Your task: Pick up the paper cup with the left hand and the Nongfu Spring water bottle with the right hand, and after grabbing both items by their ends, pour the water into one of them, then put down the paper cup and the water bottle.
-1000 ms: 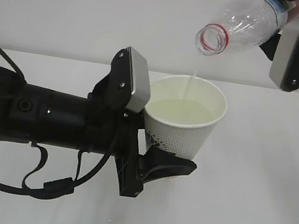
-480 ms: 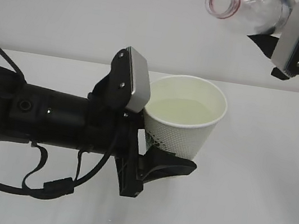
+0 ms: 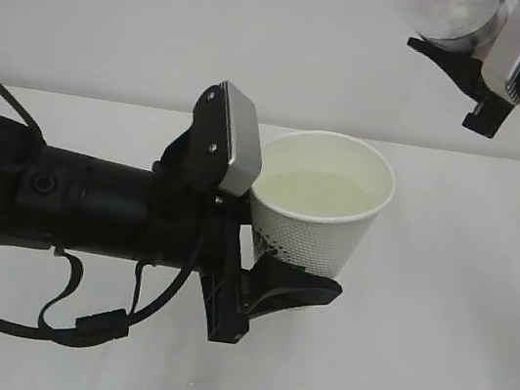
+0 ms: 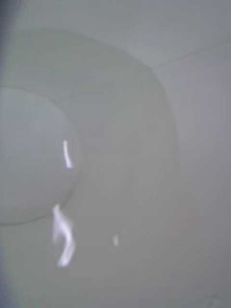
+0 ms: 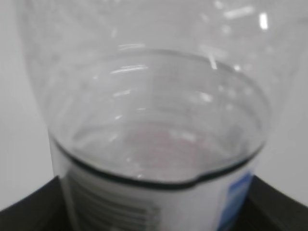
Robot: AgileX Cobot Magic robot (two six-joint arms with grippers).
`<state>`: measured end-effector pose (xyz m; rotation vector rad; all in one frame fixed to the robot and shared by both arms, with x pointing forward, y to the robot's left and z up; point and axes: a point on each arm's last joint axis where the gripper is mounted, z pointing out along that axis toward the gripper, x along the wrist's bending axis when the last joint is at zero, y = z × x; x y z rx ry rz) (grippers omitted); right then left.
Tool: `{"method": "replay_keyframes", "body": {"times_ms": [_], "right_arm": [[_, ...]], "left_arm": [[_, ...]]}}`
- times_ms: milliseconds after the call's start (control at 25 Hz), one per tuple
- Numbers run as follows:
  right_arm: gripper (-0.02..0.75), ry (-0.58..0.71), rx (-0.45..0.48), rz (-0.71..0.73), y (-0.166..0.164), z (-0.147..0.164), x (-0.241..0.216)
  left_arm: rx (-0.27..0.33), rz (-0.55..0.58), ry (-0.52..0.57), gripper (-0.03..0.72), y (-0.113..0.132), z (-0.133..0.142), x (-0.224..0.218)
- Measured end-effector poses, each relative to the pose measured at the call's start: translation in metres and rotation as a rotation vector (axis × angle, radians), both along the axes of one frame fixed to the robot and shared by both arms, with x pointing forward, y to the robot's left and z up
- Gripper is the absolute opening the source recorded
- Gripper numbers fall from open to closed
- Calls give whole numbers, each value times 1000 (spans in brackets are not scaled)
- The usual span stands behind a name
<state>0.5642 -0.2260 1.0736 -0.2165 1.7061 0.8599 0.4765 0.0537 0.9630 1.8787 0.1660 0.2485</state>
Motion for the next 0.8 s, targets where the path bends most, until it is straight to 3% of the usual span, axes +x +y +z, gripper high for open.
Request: {"method": "replay_keyframes", "body": {"times_ms": [800], "right_arm": [[512,126,199,-2,1,3,-1]], "left_arm": [[0,0,0,526,0,0,0]]}}
